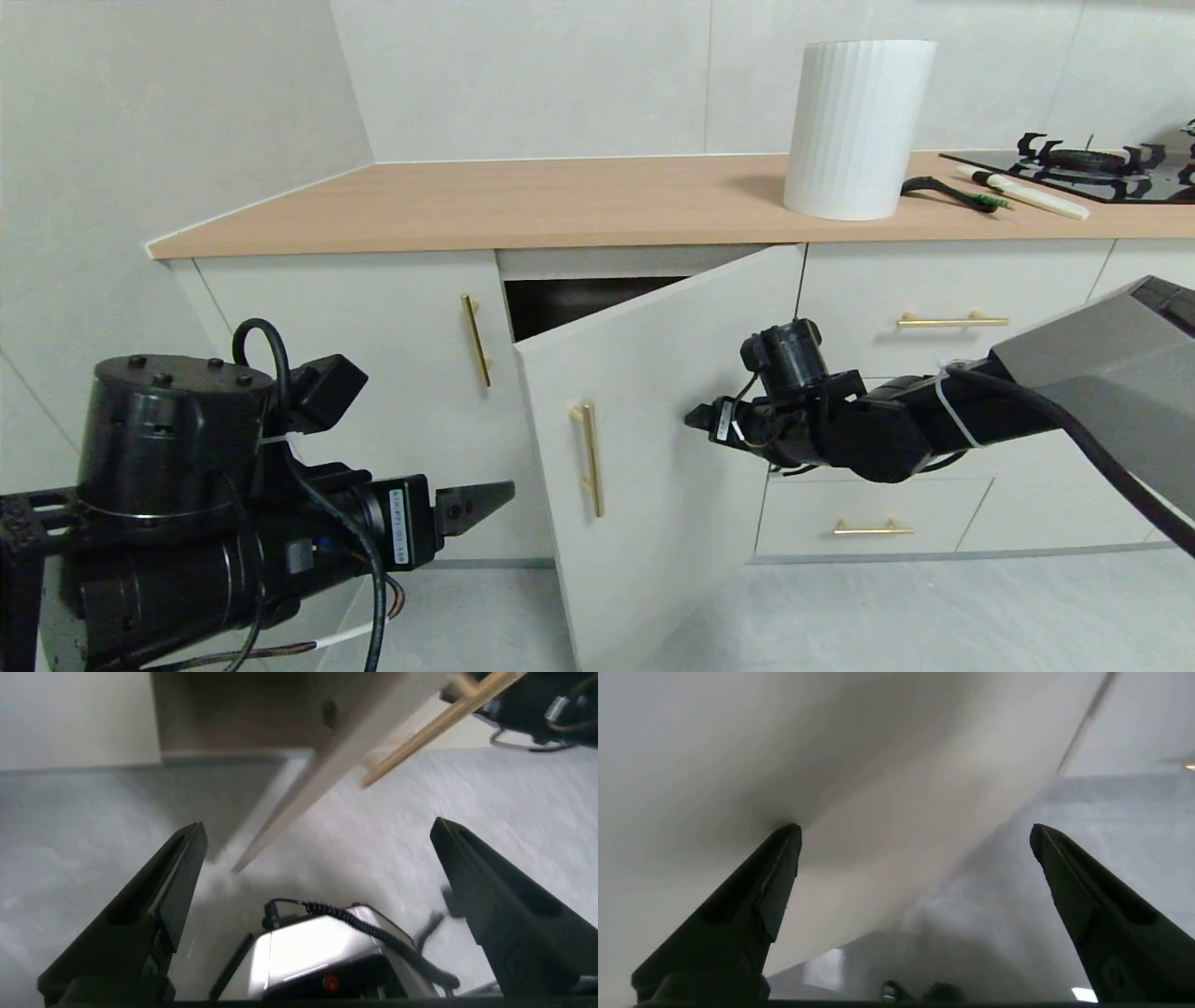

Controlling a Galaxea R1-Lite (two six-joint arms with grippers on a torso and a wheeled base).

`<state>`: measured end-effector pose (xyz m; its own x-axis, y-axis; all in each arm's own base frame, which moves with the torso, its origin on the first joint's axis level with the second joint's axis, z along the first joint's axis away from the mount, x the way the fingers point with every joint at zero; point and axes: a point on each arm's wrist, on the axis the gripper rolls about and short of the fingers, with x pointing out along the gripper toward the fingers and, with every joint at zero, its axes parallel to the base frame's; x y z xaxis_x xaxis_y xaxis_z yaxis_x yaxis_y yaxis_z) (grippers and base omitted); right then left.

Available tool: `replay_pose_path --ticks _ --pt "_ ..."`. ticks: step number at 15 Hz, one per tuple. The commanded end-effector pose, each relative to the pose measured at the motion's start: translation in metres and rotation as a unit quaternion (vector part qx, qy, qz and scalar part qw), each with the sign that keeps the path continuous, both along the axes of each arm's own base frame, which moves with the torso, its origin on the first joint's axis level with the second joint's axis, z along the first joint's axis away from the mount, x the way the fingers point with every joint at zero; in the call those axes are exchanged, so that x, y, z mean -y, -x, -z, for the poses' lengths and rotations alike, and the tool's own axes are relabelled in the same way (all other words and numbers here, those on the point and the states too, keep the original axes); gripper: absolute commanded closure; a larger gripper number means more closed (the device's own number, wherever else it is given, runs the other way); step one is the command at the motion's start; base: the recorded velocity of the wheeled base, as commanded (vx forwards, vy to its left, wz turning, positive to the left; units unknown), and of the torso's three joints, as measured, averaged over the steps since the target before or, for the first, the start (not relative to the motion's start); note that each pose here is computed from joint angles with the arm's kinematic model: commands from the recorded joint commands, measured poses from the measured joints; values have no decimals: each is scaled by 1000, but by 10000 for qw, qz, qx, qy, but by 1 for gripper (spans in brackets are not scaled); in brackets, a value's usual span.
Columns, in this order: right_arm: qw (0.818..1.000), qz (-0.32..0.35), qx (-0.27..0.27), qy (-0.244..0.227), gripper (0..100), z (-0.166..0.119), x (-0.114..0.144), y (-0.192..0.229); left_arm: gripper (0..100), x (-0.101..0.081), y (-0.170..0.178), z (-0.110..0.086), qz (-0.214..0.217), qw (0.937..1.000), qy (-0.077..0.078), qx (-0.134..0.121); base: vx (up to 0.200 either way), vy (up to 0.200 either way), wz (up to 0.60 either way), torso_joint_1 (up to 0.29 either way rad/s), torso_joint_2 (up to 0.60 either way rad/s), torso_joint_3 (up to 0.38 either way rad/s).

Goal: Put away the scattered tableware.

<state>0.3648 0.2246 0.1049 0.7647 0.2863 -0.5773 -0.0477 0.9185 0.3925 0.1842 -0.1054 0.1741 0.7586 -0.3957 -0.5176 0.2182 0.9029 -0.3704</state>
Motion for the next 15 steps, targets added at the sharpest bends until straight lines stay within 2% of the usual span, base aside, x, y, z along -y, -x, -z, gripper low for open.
replay_pose_path --ticks 1,10,15 --pt "9999 57 24 -137 0 -2 -3 -3 0 0 0 0 -5 10000 4 6 0 0 0 0 0 0" --pt "9884 733 35 -1329 0 -4 -23 -36 0 -1 1 -2 -17 10000 36 50 0 0 0 0 0 0" --pt "9811 1108 115 -1583 0 12 -23 -65 0 -1 1 -2 -27 10000 39 49 0 0 0 0 0 0"
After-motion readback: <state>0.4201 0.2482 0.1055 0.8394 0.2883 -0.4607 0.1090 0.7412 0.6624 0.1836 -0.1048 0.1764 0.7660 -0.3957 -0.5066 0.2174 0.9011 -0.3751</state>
